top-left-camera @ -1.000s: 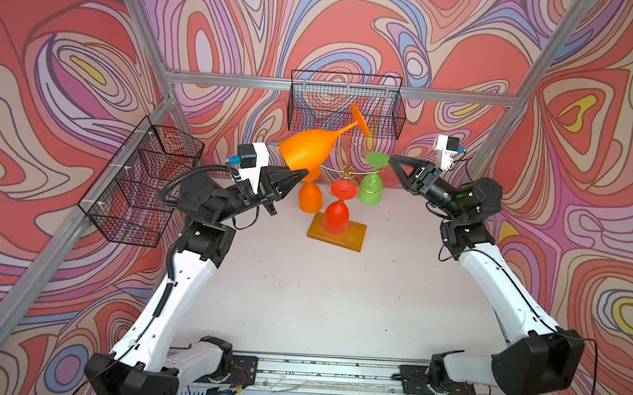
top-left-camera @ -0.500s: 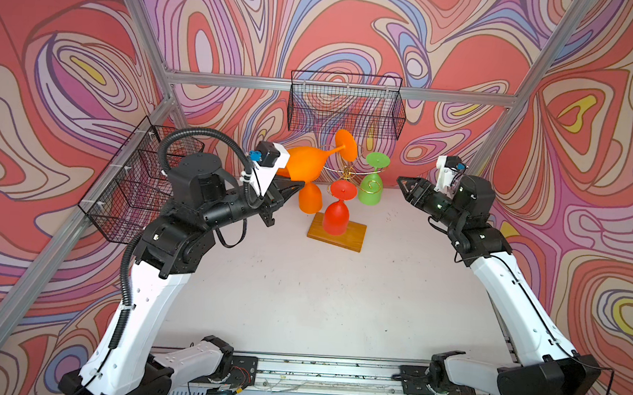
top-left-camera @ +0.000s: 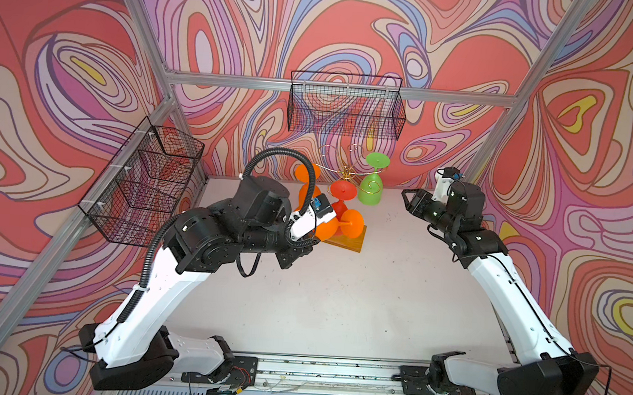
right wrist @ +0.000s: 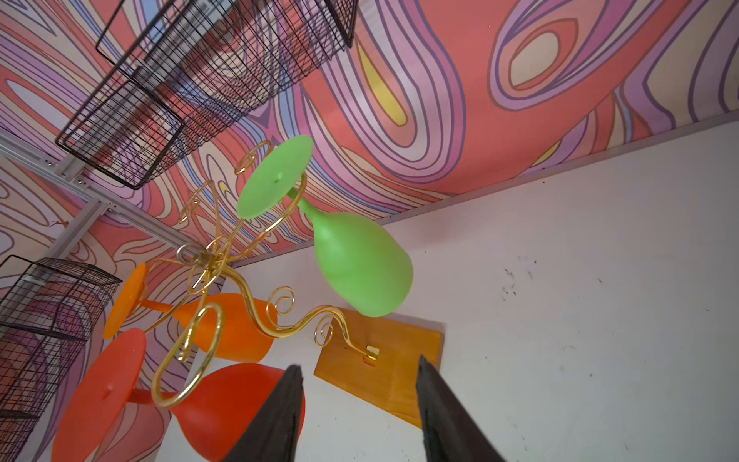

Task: Take the wine glass off the wine glass rack
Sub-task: Place the wine glass at the center of the table.

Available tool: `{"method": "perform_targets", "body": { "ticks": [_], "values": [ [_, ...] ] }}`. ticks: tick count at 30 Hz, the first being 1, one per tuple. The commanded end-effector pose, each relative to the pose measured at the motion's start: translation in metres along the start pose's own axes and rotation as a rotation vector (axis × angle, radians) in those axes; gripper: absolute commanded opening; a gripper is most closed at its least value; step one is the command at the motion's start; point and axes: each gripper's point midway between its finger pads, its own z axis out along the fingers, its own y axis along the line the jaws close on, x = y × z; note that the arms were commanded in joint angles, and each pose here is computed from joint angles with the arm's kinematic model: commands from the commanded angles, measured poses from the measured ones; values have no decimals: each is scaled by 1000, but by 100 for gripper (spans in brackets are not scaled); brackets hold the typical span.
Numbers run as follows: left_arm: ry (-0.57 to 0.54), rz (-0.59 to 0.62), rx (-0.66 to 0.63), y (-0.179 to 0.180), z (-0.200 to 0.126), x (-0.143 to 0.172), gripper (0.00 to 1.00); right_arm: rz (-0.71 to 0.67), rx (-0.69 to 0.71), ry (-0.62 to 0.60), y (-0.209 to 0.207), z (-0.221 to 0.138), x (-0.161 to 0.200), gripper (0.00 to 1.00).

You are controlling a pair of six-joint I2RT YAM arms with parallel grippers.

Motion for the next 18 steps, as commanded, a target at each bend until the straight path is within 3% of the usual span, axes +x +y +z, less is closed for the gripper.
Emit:
{"method": "perform_targets", "body": {
  "ticks": [1, 10, 18],
  "values": [
    [182, 27, -20, 1, 13, 34, 0, -27, 64, 2, -12, -2, 3, 48],
    [444, 73, 21, -1, 77, 65, 0, -60, 176, -8, -32, -6, 4, 48],
    [581, 130, 74, -12, 121, 81, 0, -64, 205, 9, -40, -4, 10, 48]
  ]
}}
